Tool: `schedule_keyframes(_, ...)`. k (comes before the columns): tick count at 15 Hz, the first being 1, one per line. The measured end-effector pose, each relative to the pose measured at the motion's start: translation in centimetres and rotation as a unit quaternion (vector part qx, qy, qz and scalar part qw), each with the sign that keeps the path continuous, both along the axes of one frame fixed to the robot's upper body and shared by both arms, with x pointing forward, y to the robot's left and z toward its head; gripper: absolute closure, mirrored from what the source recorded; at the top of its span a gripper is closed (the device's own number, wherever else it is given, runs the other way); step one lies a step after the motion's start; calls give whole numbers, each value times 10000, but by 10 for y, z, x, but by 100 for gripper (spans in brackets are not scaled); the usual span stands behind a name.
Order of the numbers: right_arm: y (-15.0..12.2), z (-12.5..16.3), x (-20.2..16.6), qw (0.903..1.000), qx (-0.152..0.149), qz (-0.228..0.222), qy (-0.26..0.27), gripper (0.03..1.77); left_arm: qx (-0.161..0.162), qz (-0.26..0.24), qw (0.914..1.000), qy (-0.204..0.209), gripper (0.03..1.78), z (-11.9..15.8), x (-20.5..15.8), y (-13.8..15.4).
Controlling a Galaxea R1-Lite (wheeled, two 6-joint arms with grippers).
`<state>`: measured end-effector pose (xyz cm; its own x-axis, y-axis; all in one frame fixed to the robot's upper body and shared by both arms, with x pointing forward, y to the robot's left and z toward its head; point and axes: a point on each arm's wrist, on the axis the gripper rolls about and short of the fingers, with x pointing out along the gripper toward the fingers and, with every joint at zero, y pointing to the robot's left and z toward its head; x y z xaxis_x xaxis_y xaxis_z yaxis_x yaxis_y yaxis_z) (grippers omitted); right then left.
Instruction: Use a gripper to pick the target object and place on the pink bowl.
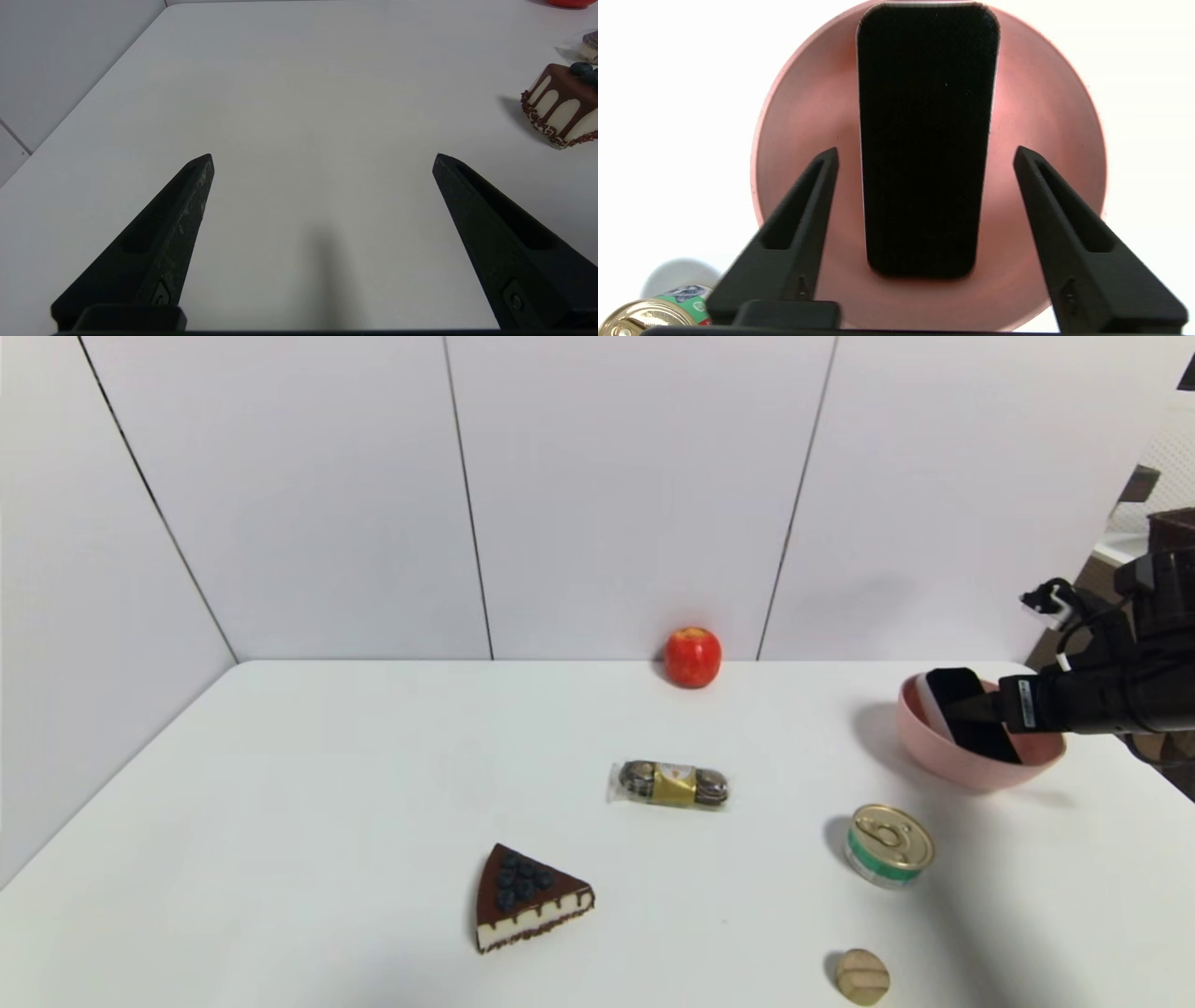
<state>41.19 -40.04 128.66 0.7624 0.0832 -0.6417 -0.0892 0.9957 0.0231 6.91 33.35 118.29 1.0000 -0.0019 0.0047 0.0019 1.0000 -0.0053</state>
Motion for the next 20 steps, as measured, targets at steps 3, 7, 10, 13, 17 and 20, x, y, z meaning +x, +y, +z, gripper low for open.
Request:
schedule_keyframes(3,1,6,-2,10000,-23,-7,-90,36,-2,1,10000,0,12,0,0,0)
schedule_keyframes(7,3,40,-18,9981,-154,-56,-597,25,-2,0,10000,0,12,0,0,0)
schedule_keyframes(10,11,76,-59,9931,-341,-230,-1094,20,-2,1,10000,-2,12,0,0,0)
schedule_keyframes(13,24,97,-117,9895,-232,-792,-1184,16,0,1,10000,-2,12,0,0,0)
schedule_keyframes(17,49,88,-202,9817,23,-1297,-1395,13,0,1,10000,-2,12,0,0,0)
schedule_keyframes(20,59,49,-259,9761,142,-1208,-1799,12,0,1,10000,-2,12,0,0,0)
